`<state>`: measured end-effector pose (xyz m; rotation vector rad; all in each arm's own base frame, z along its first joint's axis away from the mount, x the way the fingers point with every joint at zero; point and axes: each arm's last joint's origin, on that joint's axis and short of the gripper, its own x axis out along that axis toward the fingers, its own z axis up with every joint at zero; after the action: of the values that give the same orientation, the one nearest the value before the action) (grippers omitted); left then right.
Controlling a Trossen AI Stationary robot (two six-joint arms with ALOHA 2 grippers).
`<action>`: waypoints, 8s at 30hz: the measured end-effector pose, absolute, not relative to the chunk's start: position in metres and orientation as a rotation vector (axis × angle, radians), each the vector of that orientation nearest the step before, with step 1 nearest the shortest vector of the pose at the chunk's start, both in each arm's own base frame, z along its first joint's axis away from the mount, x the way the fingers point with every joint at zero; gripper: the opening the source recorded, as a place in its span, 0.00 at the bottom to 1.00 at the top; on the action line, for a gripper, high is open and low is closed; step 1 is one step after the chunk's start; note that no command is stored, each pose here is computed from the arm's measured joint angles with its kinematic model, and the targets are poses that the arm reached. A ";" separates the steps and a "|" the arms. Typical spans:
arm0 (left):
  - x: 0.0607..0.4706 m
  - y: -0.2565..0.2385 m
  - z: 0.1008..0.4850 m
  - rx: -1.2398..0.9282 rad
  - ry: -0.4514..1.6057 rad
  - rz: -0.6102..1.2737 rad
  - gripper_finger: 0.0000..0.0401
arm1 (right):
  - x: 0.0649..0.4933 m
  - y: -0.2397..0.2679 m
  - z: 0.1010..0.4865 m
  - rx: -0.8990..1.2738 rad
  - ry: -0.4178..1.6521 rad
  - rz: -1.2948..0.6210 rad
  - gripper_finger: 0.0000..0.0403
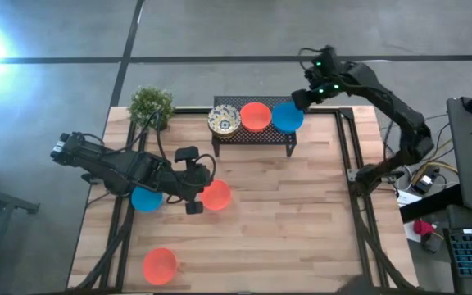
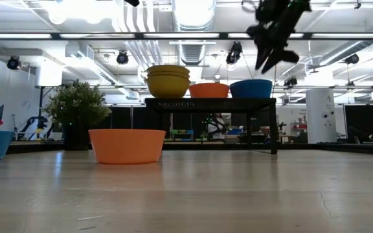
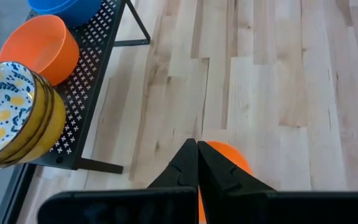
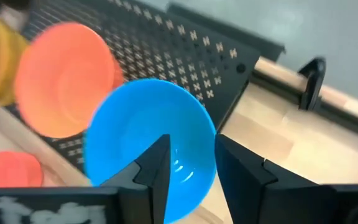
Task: Pick & Place Mini bowls
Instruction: Stack the top orange bowl on the orange bowl on the shelf
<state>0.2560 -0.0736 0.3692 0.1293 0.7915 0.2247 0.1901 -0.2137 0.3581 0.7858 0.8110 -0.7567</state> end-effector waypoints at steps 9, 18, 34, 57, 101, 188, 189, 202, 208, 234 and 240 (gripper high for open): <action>0.252 -0.072 0.366 0.017 0.818 0.288 0.00 | 0.156 -0.145 0.425 0.544 0.527 -0.645 0.28; 0.248 -0.069 0.364 -0.050 0.815 0.421 0.00 | 0.149 -0.069 0.443 0.371 0.417 -0.332 0.27; 0.249 -0.066 0.340 -0.158 0.872 0.473 0.09 | 0.176 -0.017 0.406 0.281 0.499 -0.069 0.18; 0.250 -0.010 0.274 -0.436 1.022 0.720 0.28 | 0.182 -0.011 0.393 0.042 0.526 0.025 0.16; 0.259 -0.004 0.215 -0.809 0.947 0.563 0.28 | 0.182 -0.011 0.393 0.140 0.528 0.004 0.14; 0.324 0.037 0.408 -0.825 0.620 0.268 0.00 | 0.182 -0.011 0.393 0.146 0.525 0.002 0.14; 0.323 0.043 0.411 -0.815 0.607 0.276 0.00 | 0.182 -0.011 0.393 0.146 0.525 0.002 0.14; 0.304 0.136 0.432 -0.711 0.402 0.482 0.00 | 0.182 -0.011 0.393 0.145 0.524 0.002 0.14; 0.314 0.163 0.426 -0.676 0.376 0.518 0.00 | 0.182 -0.011 0.393 0.145 0.525 0.002 0.14; 0.382 0.205 0.392 -0.207 0.685 0.560 0.00 | 0.182 -0.011 0.393 0.146 0.525 0.001 0.14; 0.383 0.207 0.388 -0.146 0.703 0.582 0.00 | 0.182 -0.011 0.393 0.147 0.526 0.000 0.14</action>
<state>0.3833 0.2069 0.3876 -0.1465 0.7027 0.5816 0.1819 -0.0107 0.3928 0.1468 0.5257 0.0003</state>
